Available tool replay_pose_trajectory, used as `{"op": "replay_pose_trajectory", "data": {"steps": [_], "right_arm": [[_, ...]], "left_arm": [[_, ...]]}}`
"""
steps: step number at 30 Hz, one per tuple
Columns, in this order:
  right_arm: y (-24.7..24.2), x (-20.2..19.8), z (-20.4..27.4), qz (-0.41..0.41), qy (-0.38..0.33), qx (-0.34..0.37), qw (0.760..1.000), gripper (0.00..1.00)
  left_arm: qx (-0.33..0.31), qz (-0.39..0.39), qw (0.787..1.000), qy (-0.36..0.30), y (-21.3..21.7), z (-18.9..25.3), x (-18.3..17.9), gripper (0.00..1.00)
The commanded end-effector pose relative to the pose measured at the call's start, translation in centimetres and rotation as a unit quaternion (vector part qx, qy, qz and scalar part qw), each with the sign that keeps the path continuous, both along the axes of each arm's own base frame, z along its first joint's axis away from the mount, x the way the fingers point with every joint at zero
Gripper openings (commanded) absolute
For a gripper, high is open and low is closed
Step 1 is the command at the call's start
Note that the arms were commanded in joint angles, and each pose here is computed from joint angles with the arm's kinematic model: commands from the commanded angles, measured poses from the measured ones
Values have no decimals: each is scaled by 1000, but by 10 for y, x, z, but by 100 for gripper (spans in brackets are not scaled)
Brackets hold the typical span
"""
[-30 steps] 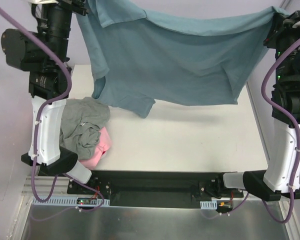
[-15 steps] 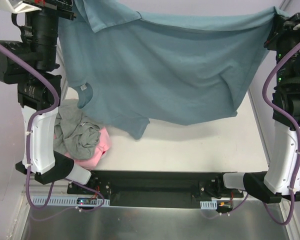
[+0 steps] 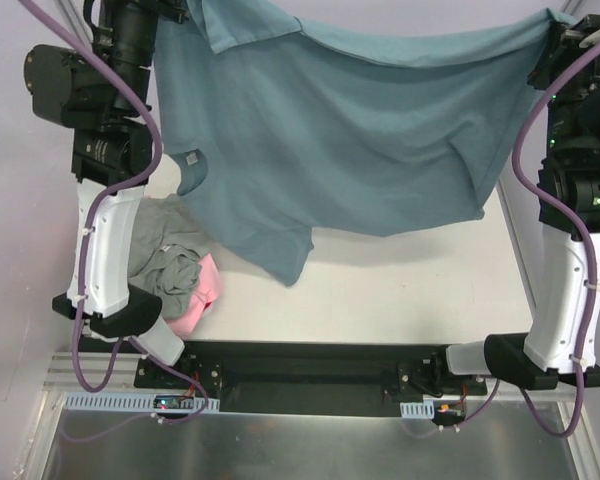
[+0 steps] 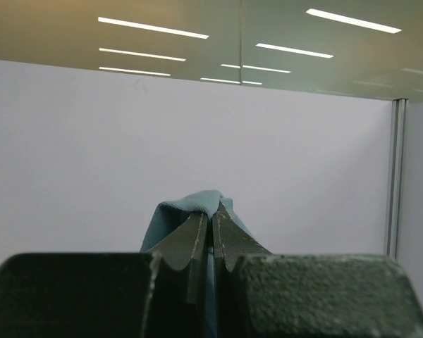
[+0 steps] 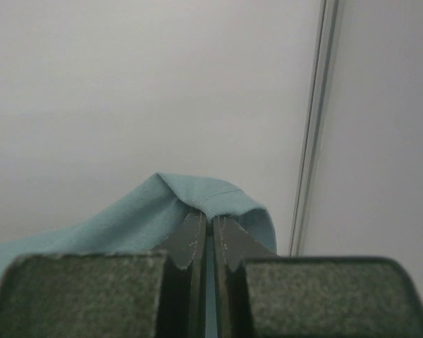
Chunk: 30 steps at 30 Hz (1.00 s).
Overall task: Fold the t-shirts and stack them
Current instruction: Flatten out the tshirt
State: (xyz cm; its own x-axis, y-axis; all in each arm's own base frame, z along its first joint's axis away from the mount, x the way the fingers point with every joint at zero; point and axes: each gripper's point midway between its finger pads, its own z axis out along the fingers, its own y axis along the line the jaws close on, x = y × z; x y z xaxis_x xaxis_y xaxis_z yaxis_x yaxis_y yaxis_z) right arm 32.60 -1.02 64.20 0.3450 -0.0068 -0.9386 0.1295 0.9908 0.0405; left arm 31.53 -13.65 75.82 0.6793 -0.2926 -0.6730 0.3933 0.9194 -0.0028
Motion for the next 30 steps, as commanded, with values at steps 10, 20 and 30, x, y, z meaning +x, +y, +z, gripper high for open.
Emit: {"op": "replay_pose_trajectory", "data": {"steps": [10,20,30], "right_arm": [[-18,-30,45,-36,-97,-3,995,1],[-34,-123,30,-66,-111,0,992,1],[-42,-204,28,-75,-129,-4,989,1]], "left_arm": [[-12,-6,995,-96,7,37,-34,0],[-10,-46,995,-93,26,38,-105,0],[-21,-88,990,-105,48,38,-182,0]]}}
